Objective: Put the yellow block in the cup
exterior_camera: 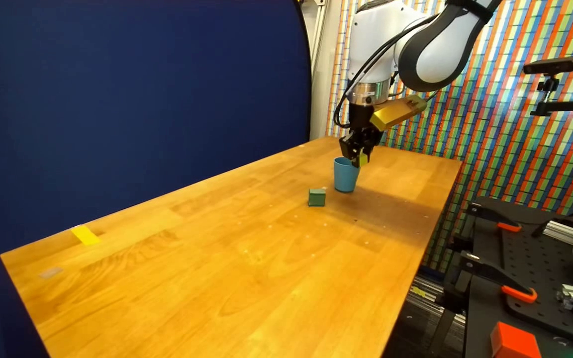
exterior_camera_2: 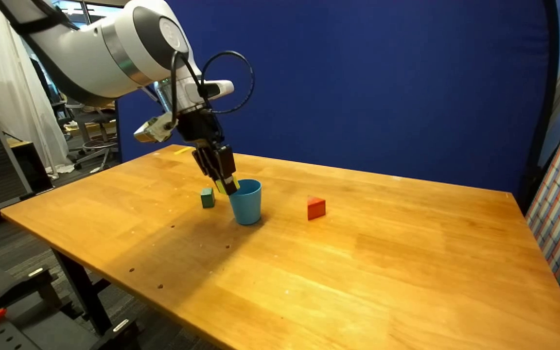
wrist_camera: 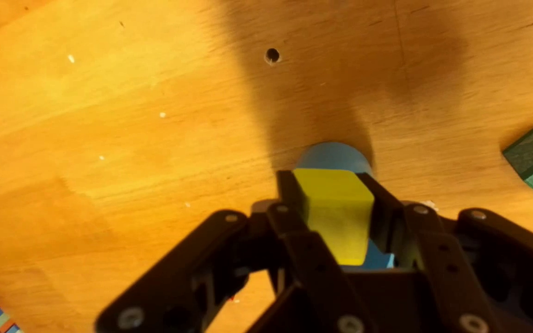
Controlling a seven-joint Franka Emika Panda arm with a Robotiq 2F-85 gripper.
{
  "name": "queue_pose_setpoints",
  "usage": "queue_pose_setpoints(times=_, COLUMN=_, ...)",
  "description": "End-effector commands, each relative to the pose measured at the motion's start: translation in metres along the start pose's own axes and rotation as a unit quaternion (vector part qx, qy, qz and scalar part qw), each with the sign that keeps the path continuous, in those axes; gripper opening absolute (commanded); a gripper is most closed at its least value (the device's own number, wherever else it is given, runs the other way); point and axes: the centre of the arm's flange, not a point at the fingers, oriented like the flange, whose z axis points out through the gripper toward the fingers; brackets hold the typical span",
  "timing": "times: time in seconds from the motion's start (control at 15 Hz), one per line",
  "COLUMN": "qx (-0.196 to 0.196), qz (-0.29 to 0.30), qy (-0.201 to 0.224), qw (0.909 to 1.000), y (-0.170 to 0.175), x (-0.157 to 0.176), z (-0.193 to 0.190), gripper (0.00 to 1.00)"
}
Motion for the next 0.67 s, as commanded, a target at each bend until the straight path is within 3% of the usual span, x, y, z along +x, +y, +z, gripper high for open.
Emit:
queue_pose_setpoints(times=0.0, qx=0.009, qz=-0.006, qy=0.010, qw=0.9999, y=-0.007, x=0.015, z=0.005, gripper=0.14)
queue_pose_setpoints(times=0.2, qx=0.012, qz=-0.005, qy=0.014, qw=0.9998, y=-0.007, x=0.022, z=0.003, gripper=0.23)
queue_pose_setpoints(times=0.27, qx=0.013, qz=-0.004, qy=0.014, qw=0.9998, y=-0.007, x=0.025, z=0.002, gripper=0.33)
queue_pose_setpoints(times=0.33, qx=0.015, qz=-0.002, qy=0.014, qw=0.9998, y=-0.007, x=0.027, z=0.002, gripper=0.61)
queue_pose_setpoints(times=0.4, qx=0.016, qz=0.000, qy=0.014, qw=0.9998, y=-0.007, x=0.029, z=0.001, gripper=0.62)
queue_pose_setpoints(times=0.6, qx=0.022, qz=0.005, qy=0.016, qw=0.9996, y=-0.004, x=0.034, z=-0.004, gripper=0.83)
